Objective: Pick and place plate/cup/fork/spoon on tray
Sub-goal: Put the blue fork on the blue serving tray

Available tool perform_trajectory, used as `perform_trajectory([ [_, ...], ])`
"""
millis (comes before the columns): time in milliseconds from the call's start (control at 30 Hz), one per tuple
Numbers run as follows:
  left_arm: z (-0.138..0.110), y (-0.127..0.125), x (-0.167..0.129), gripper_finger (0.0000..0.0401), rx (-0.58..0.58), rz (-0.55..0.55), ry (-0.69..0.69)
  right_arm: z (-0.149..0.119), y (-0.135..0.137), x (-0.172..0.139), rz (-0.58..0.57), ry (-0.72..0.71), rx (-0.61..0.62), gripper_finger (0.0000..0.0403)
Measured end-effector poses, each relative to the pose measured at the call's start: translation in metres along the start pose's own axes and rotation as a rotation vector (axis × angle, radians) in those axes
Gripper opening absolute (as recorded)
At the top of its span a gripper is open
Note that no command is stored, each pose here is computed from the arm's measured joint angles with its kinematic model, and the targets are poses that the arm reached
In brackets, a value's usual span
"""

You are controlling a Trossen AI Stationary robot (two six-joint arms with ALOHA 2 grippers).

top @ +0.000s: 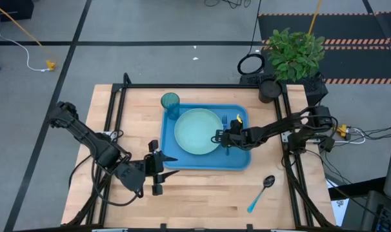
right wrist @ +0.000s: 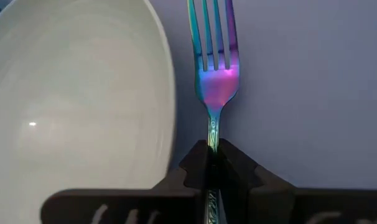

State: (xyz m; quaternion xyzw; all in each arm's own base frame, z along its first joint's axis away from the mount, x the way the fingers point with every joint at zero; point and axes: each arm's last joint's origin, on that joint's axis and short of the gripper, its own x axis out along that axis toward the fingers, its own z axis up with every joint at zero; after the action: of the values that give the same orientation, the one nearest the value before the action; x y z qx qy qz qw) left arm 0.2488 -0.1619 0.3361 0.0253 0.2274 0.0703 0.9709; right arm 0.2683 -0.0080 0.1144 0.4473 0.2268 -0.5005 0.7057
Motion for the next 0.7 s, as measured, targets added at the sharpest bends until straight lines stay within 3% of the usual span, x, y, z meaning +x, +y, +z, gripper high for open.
perform_trajectory([
  [433, 0.0001, 0.0, -0.0002, 0.0186, 0.002, 0.0, -0.001, 0.0003, -0.0004, 0.0029, -0.006, -0.007, -0.001, 0.0016],
  [700, 0.0001, 0.0, -0.0002, 0.0186, 0.001, 0.0, -0.001, 0.0003, -0.0005, 0.0031, -0.007, -0.01, -0.003, 0.0066],
])
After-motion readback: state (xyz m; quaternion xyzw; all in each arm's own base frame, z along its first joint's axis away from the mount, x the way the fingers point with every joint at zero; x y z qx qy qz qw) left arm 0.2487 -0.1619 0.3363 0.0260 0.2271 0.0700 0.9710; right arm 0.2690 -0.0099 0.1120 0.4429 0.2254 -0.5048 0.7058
